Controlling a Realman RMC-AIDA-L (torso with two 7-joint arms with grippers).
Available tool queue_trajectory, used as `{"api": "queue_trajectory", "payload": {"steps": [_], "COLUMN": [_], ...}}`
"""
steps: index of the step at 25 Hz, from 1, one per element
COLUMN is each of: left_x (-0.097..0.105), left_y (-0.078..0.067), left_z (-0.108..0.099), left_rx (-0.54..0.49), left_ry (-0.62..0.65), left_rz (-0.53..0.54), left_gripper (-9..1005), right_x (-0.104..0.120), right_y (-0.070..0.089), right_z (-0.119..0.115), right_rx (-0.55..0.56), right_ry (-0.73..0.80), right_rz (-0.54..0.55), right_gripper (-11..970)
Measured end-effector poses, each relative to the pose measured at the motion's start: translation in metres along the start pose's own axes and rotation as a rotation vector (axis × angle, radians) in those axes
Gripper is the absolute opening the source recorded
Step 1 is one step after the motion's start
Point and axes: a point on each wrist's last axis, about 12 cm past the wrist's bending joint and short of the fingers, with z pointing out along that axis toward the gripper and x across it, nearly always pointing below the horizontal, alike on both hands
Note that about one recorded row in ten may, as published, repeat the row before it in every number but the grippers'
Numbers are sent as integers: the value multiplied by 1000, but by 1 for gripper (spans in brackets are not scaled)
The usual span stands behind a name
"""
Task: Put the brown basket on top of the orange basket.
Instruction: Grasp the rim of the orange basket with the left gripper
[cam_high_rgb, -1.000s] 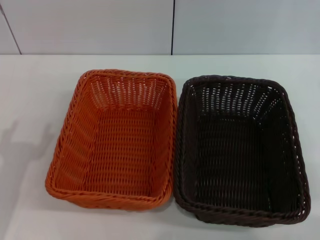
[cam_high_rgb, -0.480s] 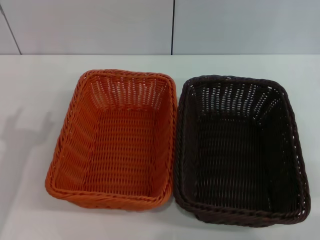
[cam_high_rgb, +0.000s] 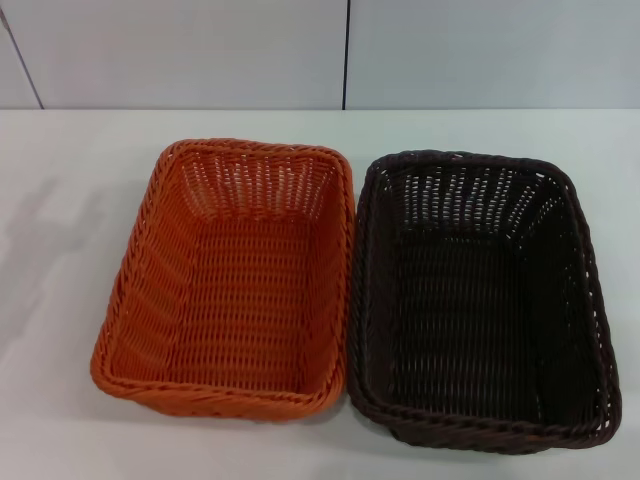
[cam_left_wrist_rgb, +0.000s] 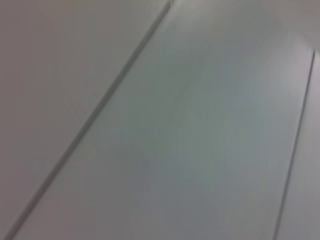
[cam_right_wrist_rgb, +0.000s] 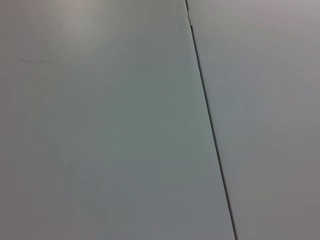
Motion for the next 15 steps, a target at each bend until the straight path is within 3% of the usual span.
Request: {"api": "queue_trajectory", "payload": {"steps": [2, 3, 4, 5, 7, 8, 9, 10, 12, 13, 15], "left_x": [-10, -10, -18, -18, -31, -31, -37, -37, -45, -45, -49], "left_y": [6, 6, 7, 7, 10, 10, 10, 10, 10, 10, 8], "left_z": [23, 23, 40, 40, 64, 64, 77, 77, 93, 93, 101], "left_rx": [46, 46, 74, 74, 96, 96, 100, 100, 91, 91, 82], "left_ry": [116, 116, 196, 196, 350, 350, 456, 456, 645, 645, 764], "left_rz": [-26, -26, -27, -27, -43, -43, -55, -55, -102, -102, -119], "left_gripper": [804, 804, 803, 803, 802, 802, 802, 801, 800, 800, 799], "right_x": [1, 1, 2, 3, 4, 4, 5, 5, 5, 5, 5], "right_y": [-1, -1, -1, -2, -2, -2, -3, -3, -3, -3, -3], "right_z": [0, 0, -1, -1, -4, -4, -5, -5, -6, -6, -6], "right_rx": [7, 7, 9, 11, 16, 16, 19, 19, 21, 21, 21], "right_ry": [12, 12, 17, 22, 34, 34, 38, 38, 40, 40, 42], "right_rz": [1, 1, 1, 1, 1, 1, 1, 1, 2, 2, 3], "right_gripper": [679, 679, 679, 679, 679, 679, 679, 679, 679, 679, 679]}}
